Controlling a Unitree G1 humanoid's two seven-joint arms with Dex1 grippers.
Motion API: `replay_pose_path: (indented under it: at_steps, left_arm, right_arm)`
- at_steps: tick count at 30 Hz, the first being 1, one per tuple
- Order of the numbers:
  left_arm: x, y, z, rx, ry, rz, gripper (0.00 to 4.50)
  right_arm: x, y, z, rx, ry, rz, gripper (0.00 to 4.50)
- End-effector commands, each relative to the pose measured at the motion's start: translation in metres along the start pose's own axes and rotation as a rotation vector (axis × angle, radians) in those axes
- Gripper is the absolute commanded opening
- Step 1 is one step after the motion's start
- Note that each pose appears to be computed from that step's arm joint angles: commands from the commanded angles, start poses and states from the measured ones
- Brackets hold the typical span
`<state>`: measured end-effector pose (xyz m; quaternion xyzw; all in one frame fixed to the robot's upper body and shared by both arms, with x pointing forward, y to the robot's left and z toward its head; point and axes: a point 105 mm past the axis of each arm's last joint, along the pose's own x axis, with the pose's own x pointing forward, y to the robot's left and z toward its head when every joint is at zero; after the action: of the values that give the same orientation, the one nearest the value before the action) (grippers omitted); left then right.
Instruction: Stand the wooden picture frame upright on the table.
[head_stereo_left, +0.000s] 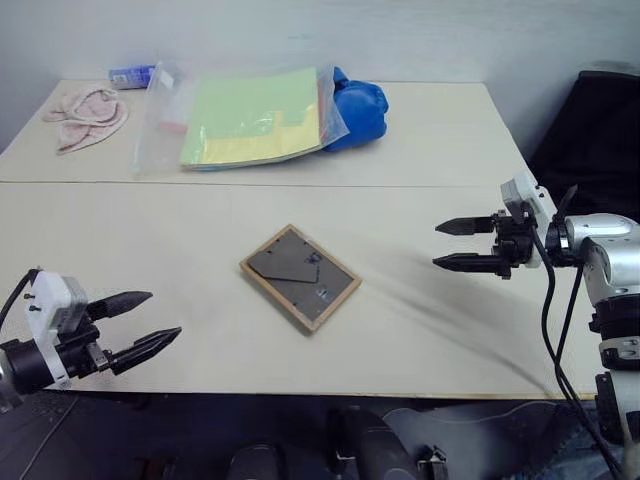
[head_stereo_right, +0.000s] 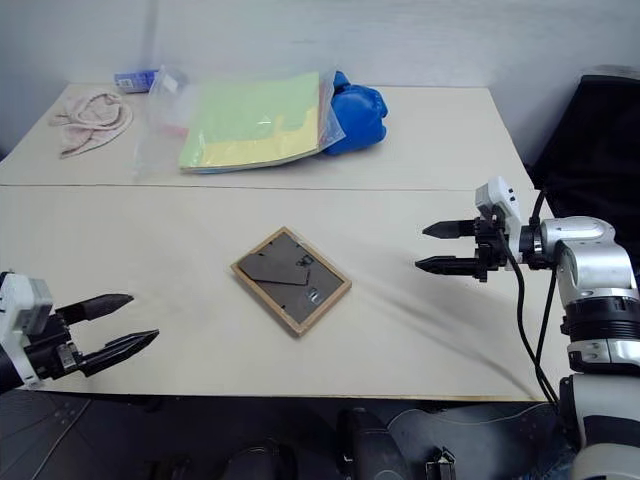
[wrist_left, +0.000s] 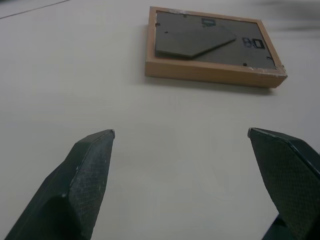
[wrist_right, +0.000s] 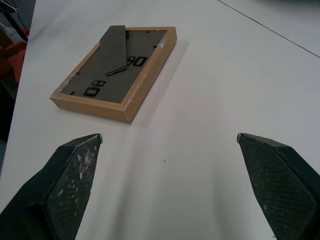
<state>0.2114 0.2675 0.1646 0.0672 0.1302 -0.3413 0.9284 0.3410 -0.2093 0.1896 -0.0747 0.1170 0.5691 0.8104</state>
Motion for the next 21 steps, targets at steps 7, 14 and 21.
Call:
replay_pose_path:
  at_steps: [7,14,21]
  left_arm:
    - [0.005,-0.002,-0.005,0.017,0.034,0.035,4.5]
    - [0.019,-0.011,-0.01,0.06,0.08,-0.061,3.88]
    - [0.07,0.0,-0.024,0.15,0.157,-0.169,1.6]
  right_arm:
    - [0.002,-0.002,0.011,-0.059,-0.04,-0.047,4.46]
    - [0.014,0.0,0.007,-0.117,0.007,-0.04,3.85]
    - [0.072,0.002,-0.002,-0.243,0.069,0.018,1.38]
